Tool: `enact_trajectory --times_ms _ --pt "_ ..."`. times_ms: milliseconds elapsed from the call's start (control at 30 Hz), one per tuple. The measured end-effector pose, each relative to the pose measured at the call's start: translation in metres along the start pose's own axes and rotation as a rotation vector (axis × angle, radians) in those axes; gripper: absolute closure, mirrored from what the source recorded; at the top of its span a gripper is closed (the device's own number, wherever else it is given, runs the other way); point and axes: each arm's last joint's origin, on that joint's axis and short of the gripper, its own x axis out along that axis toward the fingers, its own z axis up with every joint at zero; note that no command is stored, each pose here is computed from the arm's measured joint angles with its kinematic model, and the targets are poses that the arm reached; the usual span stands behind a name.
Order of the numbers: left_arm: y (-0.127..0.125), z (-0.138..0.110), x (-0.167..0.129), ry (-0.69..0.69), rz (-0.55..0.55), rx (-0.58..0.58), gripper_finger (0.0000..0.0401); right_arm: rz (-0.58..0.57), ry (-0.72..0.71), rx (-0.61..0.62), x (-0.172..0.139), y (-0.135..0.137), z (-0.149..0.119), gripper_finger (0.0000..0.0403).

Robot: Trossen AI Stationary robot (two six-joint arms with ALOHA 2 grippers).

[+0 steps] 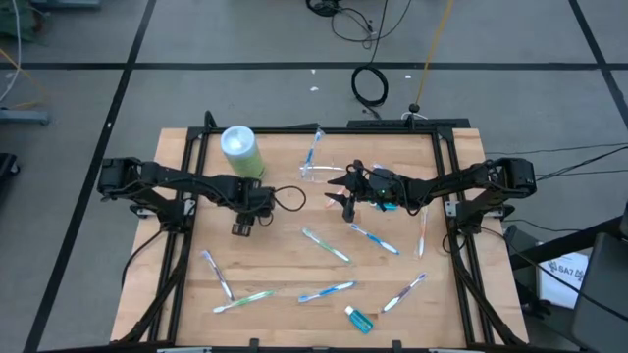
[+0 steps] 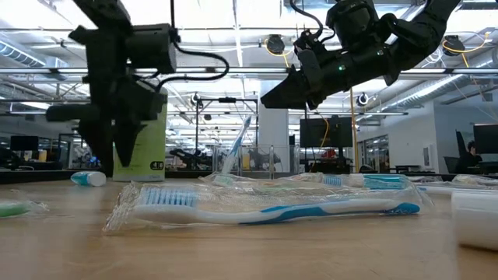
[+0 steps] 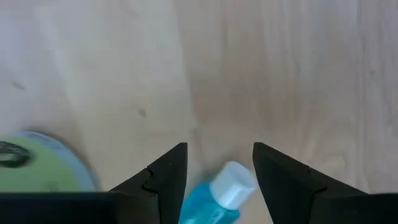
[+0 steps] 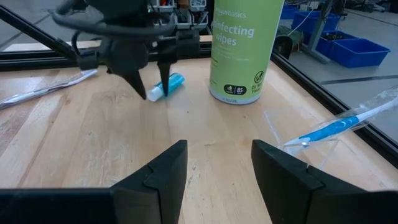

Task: Pick & Place toothbrushing station
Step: Put the left mouthwash into the transparent organizer

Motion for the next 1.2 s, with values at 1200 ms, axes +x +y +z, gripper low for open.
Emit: enact_trajectory --times_ms 1200 --pt "-0.013 -0.011 0.017 0.126 -0.038 0.283 0.0213 0.002 -0.003 0.033 0.0 0.0 0.0 0.0232"
